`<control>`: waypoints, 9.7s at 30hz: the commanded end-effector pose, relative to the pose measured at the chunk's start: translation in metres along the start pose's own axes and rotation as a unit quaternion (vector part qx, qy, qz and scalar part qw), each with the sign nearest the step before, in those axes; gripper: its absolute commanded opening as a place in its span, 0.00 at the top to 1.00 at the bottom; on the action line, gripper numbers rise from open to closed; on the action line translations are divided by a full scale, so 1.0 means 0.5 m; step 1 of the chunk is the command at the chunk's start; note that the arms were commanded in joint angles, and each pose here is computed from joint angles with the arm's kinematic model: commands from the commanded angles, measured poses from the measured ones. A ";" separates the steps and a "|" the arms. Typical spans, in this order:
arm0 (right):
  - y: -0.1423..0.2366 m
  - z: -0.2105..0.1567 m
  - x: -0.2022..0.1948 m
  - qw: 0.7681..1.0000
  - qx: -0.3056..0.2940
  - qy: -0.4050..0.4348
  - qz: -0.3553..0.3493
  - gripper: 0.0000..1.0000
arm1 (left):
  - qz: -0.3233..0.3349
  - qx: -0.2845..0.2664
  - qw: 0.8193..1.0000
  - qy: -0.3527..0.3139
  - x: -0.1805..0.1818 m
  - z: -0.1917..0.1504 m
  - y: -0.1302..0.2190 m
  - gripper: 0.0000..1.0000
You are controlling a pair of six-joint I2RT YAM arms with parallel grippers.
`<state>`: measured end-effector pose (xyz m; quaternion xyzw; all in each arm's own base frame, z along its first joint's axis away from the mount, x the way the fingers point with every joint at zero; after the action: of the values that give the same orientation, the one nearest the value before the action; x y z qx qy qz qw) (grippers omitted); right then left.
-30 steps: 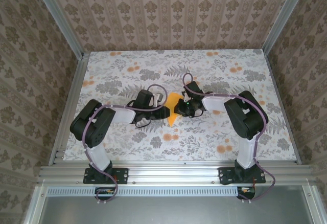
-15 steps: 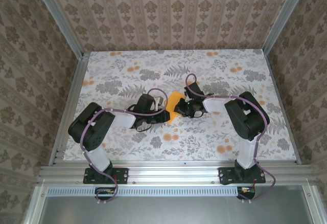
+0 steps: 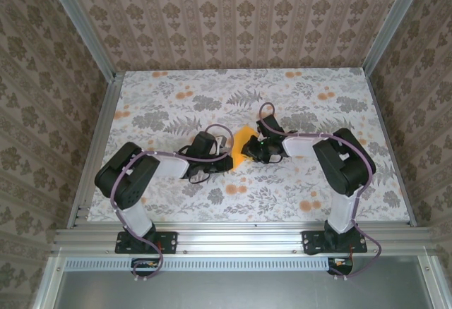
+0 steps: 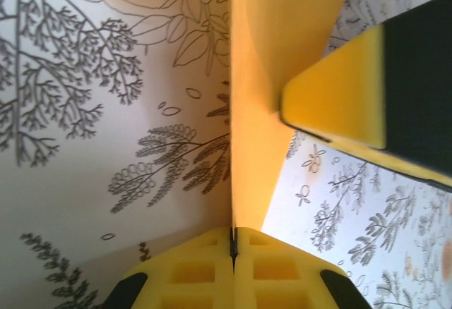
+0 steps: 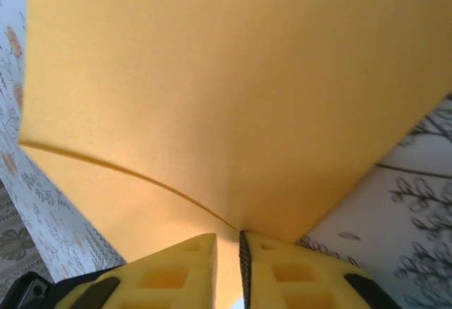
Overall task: Fold a paper plane with a square sheet of paper (pick it up from the middle)
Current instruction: Fold the wing for the fifth time at the center of the table.
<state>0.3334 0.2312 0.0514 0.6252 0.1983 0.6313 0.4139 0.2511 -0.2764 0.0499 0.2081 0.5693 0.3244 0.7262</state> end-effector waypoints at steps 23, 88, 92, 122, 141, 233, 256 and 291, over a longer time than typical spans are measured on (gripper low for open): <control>0.065 0.061 0.069 0.995 -0.012 -0.077 0.056 0.38 | 0.116 -0.003 0.938 -0.327 -0.006 0.006 0.009 1.00; 0.060 0.020 0.056 0.977 0.020 0.178 0.115 0.95 | -0.069 -0.010 0.998 -0.010 -0.031 0.035 0.077 0.46; 0.061 0.022 0.047 0.974 0.011 0.184 0.129 0.95 | -0.075 0.002 0.997 -0.005 -0.033 0.017 0.068 0.47; 0.058 0.034 -0.012 0.978 -0.017 0.155 0.137 0.95 | 0.082 0.013 0.990 -0.113 -0.029 -0.034 0.015 0.73; 0.058 0.031 -0.015 0.978 -0.017 0.146 0.147 0.96 | 0.150 0.005 0.975 -0.166 -0.035 -0.035 -0.014 0.88; 0.052 0.063 -0.005 0.982 -0.054 0.010 0.179 0.91 | 0.019 -0.049 0.992 -0.114 -0.027 0.010 -0.027 0.91; 0.035 0.059 -0.047 0.984 0.001 0.173 0.051 0.89 | 0.131 -0.016 0.944 -0.303 -0.066 -0.021 0.006 0.68; 0.000 0.058 -0.090 0.987 0.017 0.149 0.055 0.80 | -0.050 0.076 0.996 -0.019 -0.062 0.051 -0.050 0.76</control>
<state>0.3558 0.1969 0.0468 0.5311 0.2228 0.7549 0.3136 0.2763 -0.3091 0.0606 0.2373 0.5867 0.2496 0.7329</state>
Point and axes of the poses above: each hand's point on the last joint's axis, 136 mm out from that joint toward the fingers, its own y axis back along the fingers, its own x axis along the line the jaws close on, z = x × y, the point moved 4 cm from there along y, back along the fingers, and after that the axes turned 10 degrees about y, right-handed, at the moved point
